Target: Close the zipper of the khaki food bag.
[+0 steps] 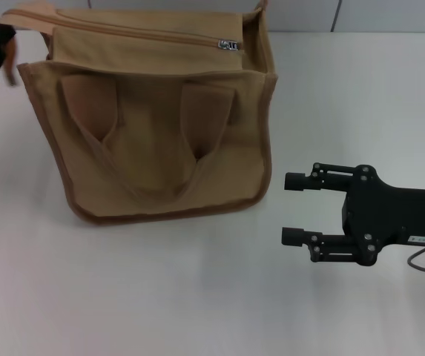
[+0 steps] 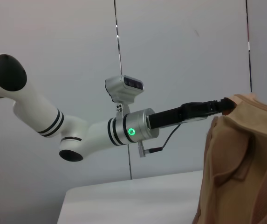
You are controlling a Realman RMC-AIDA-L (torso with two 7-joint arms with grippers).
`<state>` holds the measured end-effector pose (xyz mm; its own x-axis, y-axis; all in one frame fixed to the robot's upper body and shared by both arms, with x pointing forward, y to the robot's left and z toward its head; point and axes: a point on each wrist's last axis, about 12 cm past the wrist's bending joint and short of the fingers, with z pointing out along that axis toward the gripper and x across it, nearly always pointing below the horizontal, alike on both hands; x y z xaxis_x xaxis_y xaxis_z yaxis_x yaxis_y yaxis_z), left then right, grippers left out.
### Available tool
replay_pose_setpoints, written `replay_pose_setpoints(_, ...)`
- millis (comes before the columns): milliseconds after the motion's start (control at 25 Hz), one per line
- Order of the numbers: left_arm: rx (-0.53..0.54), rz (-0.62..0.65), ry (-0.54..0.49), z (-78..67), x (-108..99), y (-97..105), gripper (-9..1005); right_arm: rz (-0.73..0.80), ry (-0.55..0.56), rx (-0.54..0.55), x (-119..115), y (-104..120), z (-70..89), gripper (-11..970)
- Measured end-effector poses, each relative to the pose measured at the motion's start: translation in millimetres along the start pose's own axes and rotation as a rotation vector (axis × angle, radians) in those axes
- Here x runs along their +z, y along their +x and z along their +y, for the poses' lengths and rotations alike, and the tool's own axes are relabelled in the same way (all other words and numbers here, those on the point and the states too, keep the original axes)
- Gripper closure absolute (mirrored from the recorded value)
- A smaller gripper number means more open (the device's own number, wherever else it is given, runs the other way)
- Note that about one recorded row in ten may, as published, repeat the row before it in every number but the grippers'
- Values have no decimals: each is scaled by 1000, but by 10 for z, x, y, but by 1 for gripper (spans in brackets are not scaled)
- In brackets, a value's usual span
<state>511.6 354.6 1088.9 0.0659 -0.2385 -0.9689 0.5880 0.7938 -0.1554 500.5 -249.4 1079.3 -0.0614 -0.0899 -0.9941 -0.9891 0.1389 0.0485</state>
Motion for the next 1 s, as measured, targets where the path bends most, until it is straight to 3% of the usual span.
replay_pose_setpoints(160,-51,42,16,52,-98,-51,816,3,4,-2,34,0,-15,236)
replay_pose_setpoints(360,-121,95,88,66,-195,-135,676,10,8,-6,47,-3,-36,236)
replay_pose_setpoints(480,-152,75,174,-21,-242,-184,592,14,16,-7,48,1,-46,236)
replay_pose_setpoints(600,-160,74,197,-48,-243,-187,470,20,21,-7,48,9,-52,236)
replay_pose_setpoints(720,-188,102,325,-187,-200,-171,356,25,21,-7,52,14,-53,236)
replay_pose_setpoints(880,-191,123,364,-228,-168,-154,229,28,18,-8,59,14,-55,236)
replay_pose_setpoints(960,-191,123,364,-228,-168,-154,229,28,17,-8,60,13,-55,236)
replay_pose_setpoints(1000,-190,205,488,-388,-40,-57,229,29,16,-8,61,13,-56,236)
